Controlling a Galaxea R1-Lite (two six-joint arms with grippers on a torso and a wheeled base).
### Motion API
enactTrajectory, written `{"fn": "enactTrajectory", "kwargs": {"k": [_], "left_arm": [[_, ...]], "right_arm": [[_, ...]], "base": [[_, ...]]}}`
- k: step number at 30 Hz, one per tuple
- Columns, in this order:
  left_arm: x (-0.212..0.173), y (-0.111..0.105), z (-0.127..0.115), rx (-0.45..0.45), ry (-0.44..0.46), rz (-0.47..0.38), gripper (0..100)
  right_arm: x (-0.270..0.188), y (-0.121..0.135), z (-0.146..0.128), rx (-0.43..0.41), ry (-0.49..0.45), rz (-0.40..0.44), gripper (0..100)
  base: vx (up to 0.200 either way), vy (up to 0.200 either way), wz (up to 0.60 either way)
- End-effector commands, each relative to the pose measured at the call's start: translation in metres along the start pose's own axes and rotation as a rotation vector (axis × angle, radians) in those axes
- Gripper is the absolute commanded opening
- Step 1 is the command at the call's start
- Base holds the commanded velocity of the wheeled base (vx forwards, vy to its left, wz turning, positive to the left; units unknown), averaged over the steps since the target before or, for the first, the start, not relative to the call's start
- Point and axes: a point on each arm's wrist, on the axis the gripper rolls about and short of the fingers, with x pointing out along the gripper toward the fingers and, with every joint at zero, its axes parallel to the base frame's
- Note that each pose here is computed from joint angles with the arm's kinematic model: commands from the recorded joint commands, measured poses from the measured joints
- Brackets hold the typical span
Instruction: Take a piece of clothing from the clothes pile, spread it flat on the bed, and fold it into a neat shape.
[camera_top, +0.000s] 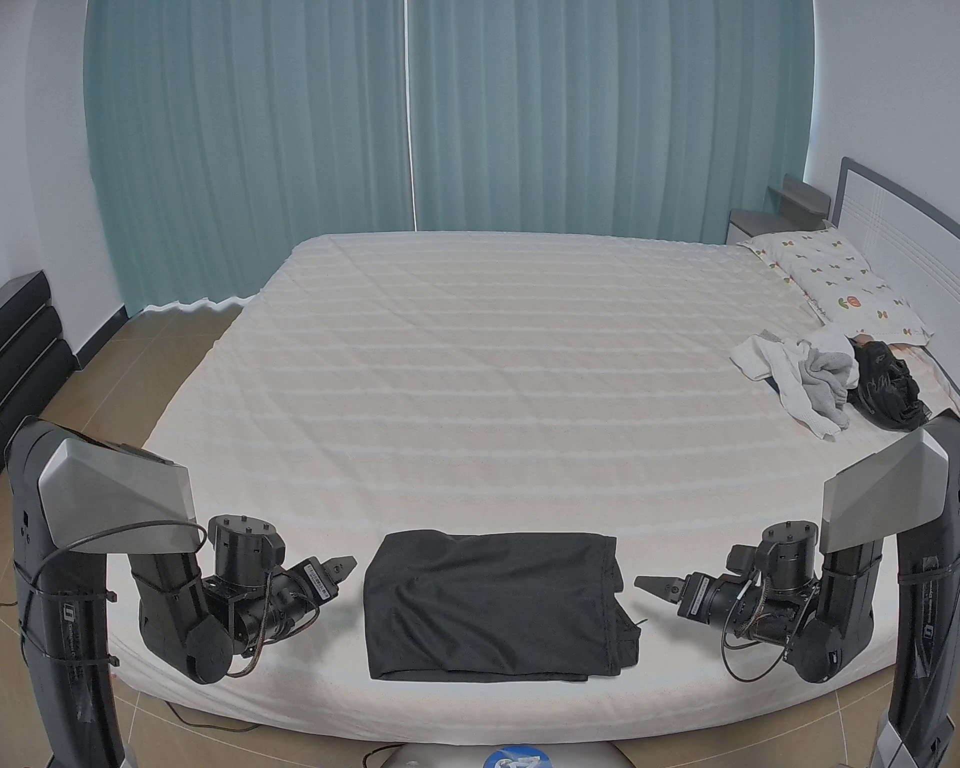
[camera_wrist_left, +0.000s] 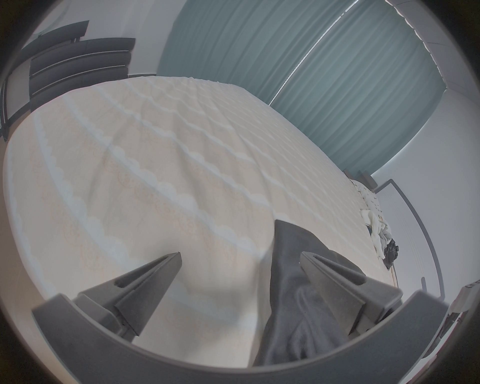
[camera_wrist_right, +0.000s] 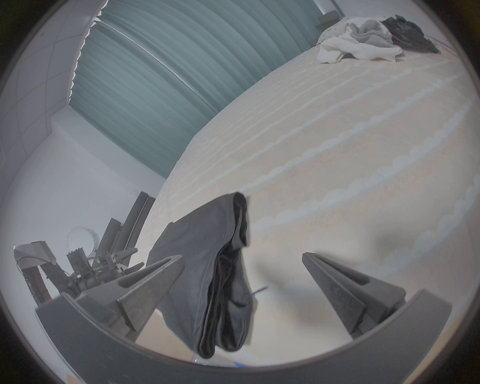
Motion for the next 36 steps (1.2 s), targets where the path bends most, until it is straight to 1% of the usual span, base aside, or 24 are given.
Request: {"fn": "enactTrajectory", "kwargs": {"k": [1, 4, 8, 10, 11, 14, 22, 23, 36], "left_arm": [[0.000, 0.002, 0.000, -0.002, 0.002, 0.006, 100], [0.000, 0.002, -0.001, -0.002, 0.002, 0.008, 100], [0.000, 0.003, -0.002, -0.002, 0.006, 0.010, 100], [-0.001, 0.004, -0.003, -0.001, 0.011, 0.014, 100], [-0.001, 0.004, -0.003, -0.001, 0.012, 0.015, 100], [-0.002, 0.004, -0.003, -0.003, 0.012, 0.017, 100], [-0.001, 0.005, -0.004, 0.000, 0.016, 0.020, 100], [-0.001, 0.004, -0.004, 0.000, 0.015, 0.019, 100], [-0.002, 0.005, -0.006, 0.001, 0.022, 0.023, 100]], "right_arm": [[0.012, -0.004, -0.002, -0.001, -0.009, -0.016, 100], [0.023, -0.004, -0.005, -0.010, -0.014, -0.019, 100], [0.038, 0.000, -0.004, -0.025, -0.023, 0.000, 100], [0.047, 0.005, -0.004, -0.032, -0.008, 0.005, 100], [0.054, 0.009, -0.005, -0.035, 0.018, 0.004, 100], [0.062, 0.017, -0.008, -0.049, 0.037, 0.015, 100], [0.077, 0.018, -0.004, -0.053, 0.007, 0.021, 100], [0.078, 0.017, -0.004, -0.053, 0.006, 0.021, 0], [0.084, 0.019, 0.003, -0.014, -0.045, 0.012, 0]], "base": [[0.200, 0.000, 0.00], [0.200, 0.000, 0.00], [0.000, 0.000, 0.00], [0.000, 0.000, 0.00], [0.000, 0.000, 0.00], [0.000, 0.000, 0.00], [0.000, 0.000, 0.00], [0.000, 0.000, 0.00], [0.000, 0.000, 0.00]]}}
